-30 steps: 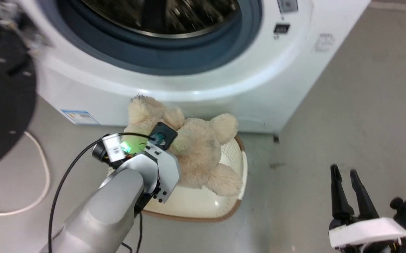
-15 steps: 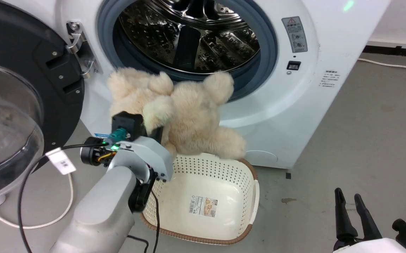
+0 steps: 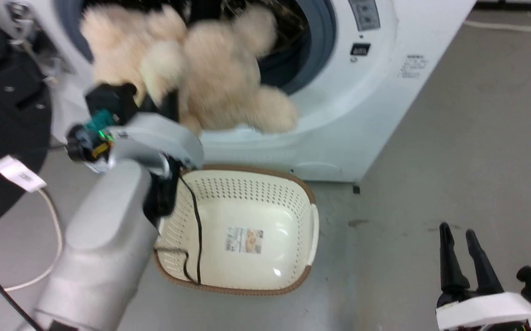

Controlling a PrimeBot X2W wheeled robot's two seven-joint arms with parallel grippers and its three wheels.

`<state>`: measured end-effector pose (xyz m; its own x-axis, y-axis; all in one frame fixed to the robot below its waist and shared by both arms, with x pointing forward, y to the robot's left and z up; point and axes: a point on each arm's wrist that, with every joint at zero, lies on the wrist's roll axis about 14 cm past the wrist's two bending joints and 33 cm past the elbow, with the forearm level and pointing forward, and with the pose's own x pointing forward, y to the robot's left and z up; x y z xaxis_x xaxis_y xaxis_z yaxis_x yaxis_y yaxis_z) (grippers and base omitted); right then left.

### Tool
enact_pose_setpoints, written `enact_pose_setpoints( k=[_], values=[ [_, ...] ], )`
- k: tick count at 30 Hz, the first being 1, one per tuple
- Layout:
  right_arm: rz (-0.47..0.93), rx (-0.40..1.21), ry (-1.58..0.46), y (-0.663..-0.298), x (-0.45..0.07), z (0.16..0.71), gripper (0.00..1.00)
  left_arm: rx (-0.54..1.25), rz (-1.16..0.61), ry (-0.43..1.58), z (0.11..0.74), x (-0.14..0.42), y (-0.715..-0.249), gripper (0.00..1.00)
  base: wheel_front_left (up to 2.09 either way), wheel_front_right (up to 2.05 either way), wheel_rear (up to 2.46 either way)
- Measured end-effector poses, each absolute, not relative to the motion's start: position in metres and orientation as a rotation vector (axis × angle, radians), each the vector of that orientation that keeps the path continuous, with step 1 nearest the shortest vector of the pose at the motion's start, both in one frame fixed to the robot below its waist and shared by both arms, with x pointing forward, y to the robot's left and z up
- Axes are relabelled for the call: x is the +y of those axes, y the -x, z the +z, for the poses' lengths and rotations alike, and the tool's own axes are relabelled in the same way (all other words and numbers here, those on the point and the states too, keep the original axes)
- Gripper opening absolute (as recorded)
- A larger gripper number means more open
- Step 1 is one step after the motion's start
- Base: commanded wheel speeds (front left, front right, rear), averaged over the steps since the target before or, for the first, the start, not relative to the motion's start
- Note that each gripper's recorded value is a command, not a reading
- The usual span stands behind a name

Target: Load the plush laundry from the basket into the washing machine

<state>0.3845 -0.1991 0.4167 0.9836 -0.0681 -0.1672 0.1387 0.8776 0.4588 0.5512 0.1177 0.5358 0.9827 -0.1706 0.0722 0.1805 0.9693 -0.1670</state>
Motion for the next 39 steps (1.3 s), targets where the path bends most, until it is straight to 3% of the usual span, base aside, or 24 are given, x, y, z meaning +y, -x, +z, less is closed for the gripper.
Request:
enact_pose_setpoints(
  k=[24, 39],
  values=[
    [-0.257, 0.319, -0.438, -0.397, -0.237, 0.338, 1.00, -0.171, -0.211, 0.171, 0.495, 0.096, -0.731, 0.00, 0.00, 0.00, 0.00],
    [-0.324, 0.401, -0.409, -0.374, -0.249, 0.318, 1.00, -0.184, -0.208, 0.176, 0.468, 0.086, -0.787, 0.00, 0.00, 0.00, 0.00]
  ],
)
